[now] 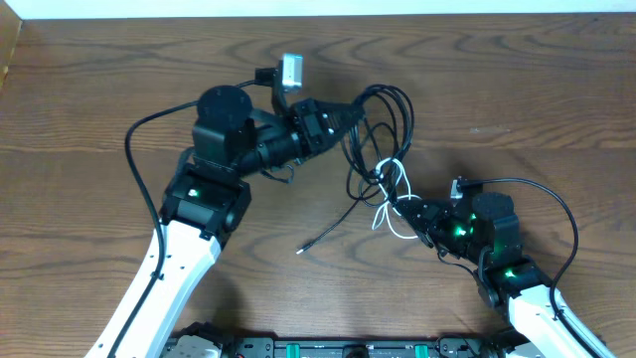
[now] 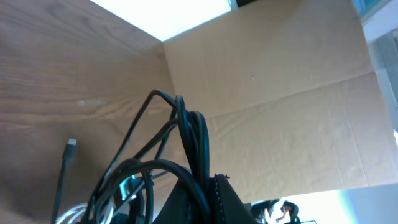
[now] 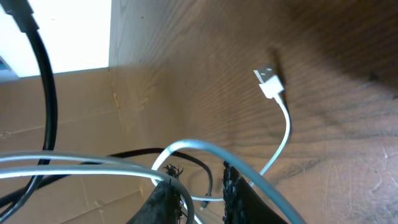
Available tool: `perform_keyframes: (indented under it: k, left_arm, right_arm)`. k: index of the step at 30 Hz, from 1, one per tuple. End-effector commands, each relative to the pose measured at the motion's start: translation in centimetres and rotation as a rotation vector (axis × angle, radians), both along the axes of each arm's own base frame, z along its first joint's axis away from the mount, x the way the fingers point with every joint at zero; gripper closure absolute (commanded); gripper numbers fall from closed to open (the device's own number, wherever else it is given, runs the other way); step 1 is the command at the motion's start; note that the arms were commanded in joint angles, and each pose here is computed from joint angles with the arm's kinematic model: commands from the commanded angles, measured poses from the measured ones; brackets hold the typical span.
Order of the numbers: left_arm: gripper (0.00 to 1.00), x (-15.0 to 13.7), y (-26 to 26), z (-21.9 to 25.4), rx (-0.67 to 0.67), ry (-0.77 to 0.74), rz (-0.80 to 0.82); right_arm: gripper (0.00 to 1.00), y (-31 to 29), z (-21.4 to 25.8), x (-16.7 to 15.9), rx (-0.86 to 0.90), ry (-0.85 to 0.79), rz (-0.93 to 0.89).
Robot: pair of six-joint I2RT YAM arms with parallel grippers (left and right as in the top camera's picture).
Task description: Untangle cables
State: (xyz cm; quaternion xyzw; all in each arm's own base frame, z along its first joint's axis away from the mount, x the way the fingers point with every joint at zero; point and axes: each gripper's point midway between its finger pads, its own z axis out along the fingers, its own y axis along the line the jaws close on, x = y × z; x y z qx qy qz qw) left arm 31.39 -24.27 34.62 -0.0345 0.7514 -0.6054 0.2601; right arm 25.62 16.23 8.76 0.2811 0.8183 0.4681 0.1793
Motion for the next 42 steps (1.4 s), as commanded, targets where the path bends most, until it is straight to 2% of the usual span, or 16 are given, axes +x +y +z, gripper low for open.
perform_keyframes:
  k: [1, 5, 7, 9, 10, 15, 18, 23, 26, 32, 38, 42]
  left_arm:
    - [0.92, 0.0, 1.4, 2.4, -0.024, -0.093, -0.005]
    - [0.92, -1.4, 0.9, 2.4, -0.011, -0.135, -0.098]
    - [0.92, -2.3, 0.4, 1.6, 0.016, -0.142, -0.15]
    - [0.92, -2.8, 0.2, 0.2, 0.062, -0.135, -0.176]
    - [0.92, -3.1, 0.2, -0.7, 0.091, -0.133, -0.188]
    - [0.92, -3.7, 0.8, -4.2, 0.203, -0.066, -0.189]
    - [0.92, -3.4, 1.2, -5.2, 0.238, -0.024, -0.154]
    - [0.92, -3.3, 1.2, -5.1, 0.242, -0.047, -0.155]
    - [0.92, -3.4, 1.2, -5.1, 0.248, -0.067, -0.163]
    - [0.92, -3.6, 1.1, -5.1, 0.259, -0.098, -0.182]
    - [0.92, -6.1, 0.1, -3.6, 0.21, -0.284, -0.368]
    - [0.92, -6.4, 0.0, -3.5, 0.21, -0.315, -0.387]
  right_arm:
    - [0.78, -0.8, -1.2, 0.0, -0.061, -0.004, -0.015]
    - [0.79, 0.1, 1.9, 1.4, -0.038, -0.188, 0.035]
    - [0.86, 0.7, 4.5, 2.3, -0.012, -0.33, 0.063]
    - [0.97, 1.2, 7.8, 2.9, 0.03, -0.48, 0.076]
    - [0.99, 1.4, 9.4, 3.1, 0.052, -0.547, 0.081]
    - [0.99, 2.4, 16.0, 1.8, 0.149, -0.839, 0.154]
    - [0.99, 2.7, 17.5, 1.0, 0.172, -0.913, 0.187]
    - [0.99, 1.9, 15.3, 2.2, 0.137, -0.811, 0.146]
    - [0.99, 0.6, 13.0, 3.2, 0.099, -0.707, 0.099]
    - [0.99, -3.1, 10.7, 5.1, 0.041, -0.601, -0.024]
    - [0.99, -8.4, 6.2, 6.4, -0.038, -0.397, -0.216]
    - [0.99, -10.6, 4.0, 6.1, -0.058, -0.293, -0.288]
